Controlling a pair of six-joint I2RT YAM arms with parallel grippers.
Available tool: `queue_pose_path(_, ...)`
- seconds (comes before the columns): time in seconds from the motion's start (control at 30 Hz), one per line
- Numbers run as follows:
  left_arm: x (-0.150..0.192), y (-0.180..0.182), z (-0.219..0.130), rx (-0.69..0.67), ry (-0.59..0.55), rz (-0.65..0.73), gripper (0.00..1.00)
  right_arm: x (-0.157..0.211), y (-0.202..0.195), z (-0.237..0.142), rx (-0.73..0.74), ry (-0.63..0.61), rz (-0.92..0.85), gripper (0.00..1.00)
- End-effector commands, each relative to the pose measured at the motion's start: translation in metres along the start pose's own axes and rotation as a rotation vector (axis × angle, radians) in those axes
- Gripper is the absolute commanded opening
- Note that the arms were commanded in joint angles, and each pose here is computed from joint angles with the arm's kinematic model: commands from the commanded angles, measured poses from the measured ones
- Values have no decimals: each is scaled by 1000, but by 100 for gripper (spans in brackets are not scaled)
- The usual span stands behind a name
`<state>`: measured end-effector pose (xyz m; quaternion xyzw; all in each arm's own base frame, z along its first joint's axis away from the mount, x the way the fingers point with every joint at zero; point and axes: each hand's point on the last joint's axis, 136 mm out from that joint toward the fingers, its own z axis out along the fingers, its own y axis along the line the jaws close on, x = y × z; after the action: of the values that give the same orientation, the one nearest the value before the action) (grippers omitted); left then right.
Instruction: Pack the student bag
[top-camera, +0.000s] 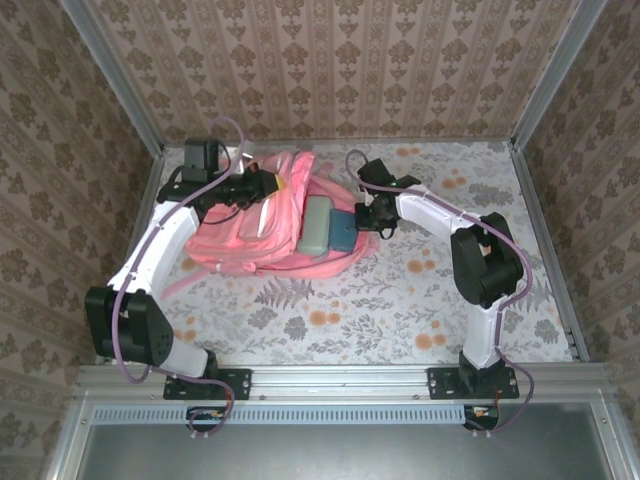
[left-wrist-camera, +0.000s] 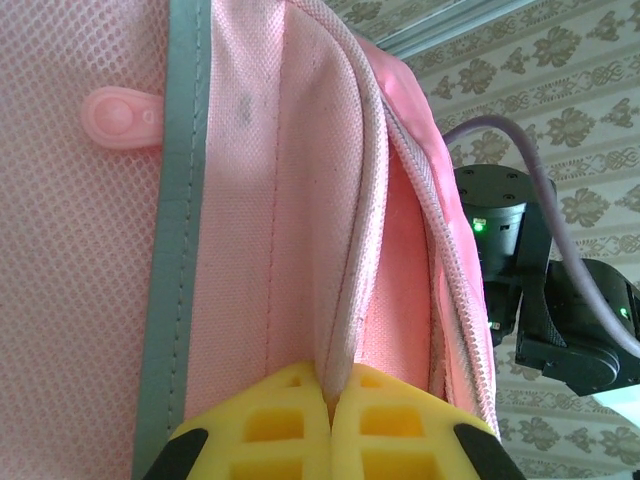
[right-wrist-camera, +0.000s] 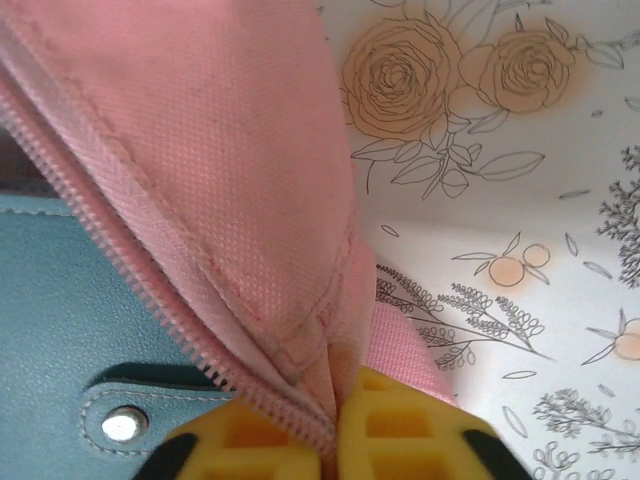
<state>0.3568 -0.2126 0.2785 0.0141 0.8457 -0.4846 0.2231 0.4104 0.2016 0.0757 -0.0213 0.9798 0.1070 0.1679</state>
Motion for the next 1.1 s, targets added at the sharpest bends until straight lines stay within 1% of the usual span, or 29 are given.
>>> queue_pose_path(0.0,-10,-24,0,54,-7,80,0,7,-9,-8,13,-7,22,0)
queue_pose_path(0.17,-6,-26,21,39,20,92,0,6,-27,-25,33,-47,46,0)
queue_pose_path(0.3,0,-14,52,6,61,71,0,2,-35,-29,26,-50,64,0)
queue_pose_path(0.33,1,-11,60,-3,75,66,0,0,-35,-30,20,-54,68,5)
queue_pose_path(0.37,2,-8,67,-10,85,63,0,-1,-35,-32,17,-61,76,20)
queue_pose_path(0.43,0,-4,76,-29,89,54,0,-4,-31,-38,-10,-85,82,19)
queue_pose_path(0.47,-2,-2,77,-36,84,52,0,-6,-29,-42,-25,-102,86,22)
queue_pose_path(0.53,-8,1,75,-54,65,43,14,-5,-27,-52,-46,-133,99,41)
queue_pose_path(0.57,-11,1,72,-56,55,42,22,-10,-24,-58,-66,-169,97,42)
queue_pose_path(0.6,-14,2,68,-61,45,38,35,-9,-19,-62,-96,-189,90,44)
queue_pose_path(0.63,-17,5,62,-71,30,35,41,-9,-17,-67,-110,-216,80,49)
queue_pose_path(0.7,-21,11,49,-85,-5,19,45,-6,-15,-73,-114,-254,69,61)
queue_pose_path(0.77,-22,17,33,-98,-41,0,54,-1,-16,-75,-123,-275,74,72)
queue_pose_path(0.8,-21,20,25,-107,-55,-8,57,1,-16,-77,-133,-288,79,87)
queue_pose_path(0.83,-17,24,17,-116,-63,-17,60,2,-16,-78,-146,-304,92,99)
queue_pose_path(0.93,-7,43,-7,-182,-114,-54,64,7,-11,-83,-211,-342,131,100)
queue_pose_path(1.07,23,77,-36,-284,-159,-162,63,10,5,-90,-277,-360,138,100)
